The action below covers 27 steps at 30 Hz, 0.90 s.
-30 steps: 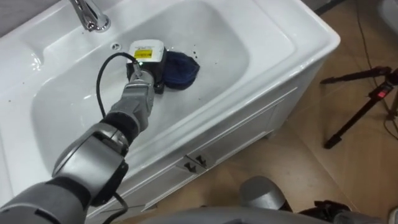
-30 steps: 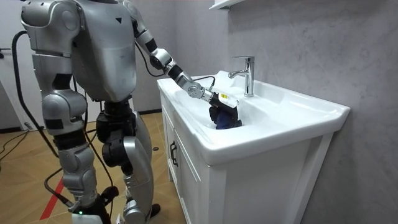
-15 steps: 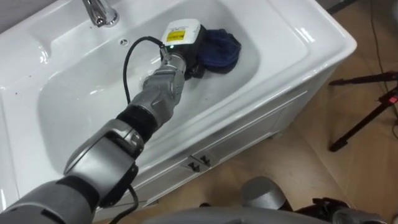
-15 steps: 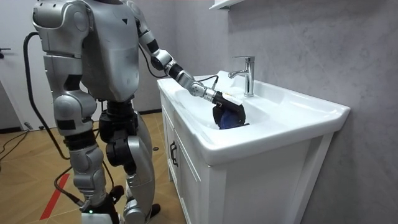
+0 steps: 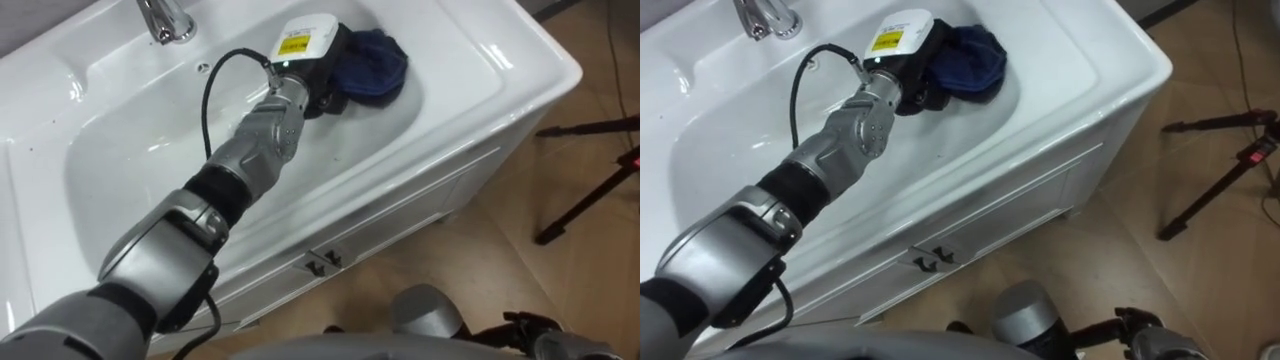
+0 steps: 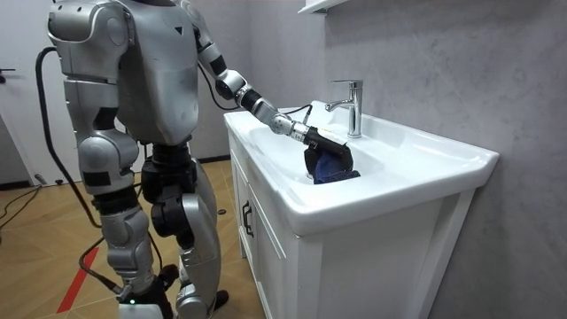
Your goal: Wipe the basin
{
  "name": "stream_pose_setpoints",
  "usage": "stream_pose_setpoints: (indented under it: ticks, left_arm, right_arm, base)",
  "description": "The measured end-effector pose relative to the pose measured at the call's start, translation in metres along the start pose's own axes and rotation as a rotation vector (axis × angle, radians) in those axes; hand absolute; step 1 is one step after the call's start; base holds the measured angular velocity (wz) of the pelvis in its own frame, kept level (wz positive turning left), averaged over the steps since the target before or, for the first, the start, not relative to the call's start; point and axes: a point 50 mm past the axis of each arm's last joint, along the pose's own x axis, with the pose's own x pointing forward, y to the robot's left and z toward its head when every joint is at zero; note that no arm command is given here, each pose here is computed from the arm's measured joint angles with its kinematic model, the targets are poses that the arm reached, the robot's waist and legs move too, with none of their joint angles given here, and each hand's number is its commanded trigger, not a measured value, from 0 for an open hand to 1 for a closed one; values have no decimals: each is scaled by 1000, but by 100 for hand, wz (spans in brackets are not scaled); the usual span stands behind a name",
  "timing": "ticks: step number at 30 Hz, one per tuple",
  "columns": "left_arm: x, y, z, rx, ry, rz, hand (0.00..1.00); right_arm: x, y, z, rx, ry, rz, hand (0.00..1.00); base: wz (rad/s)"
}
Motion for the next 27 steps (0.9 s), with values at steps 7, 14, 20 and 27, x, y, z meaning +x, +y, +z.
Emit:
stream_pose_setpoints:
  ticks: [7,14,20,27]
  left_arm:
    - [0,-1,4,-38,-29,-3,100]
    - [0,1,0,-28,-24,-2,100]
    - [-1,1,-2,-2,-23,-22,100]
    - [-7,-11,-31,57,77,-102,100]
  right_arm:
    - [0,0,-11,1,26,-1,0]
    - [0,0,-8,-5,24,4,0]
    - [0,-1,-5,25,23,13,0]
    - [-1,-3,-4,72,30,19,0]
  base:
    - [0]
    - [0]
    - [0]
    - [-10]
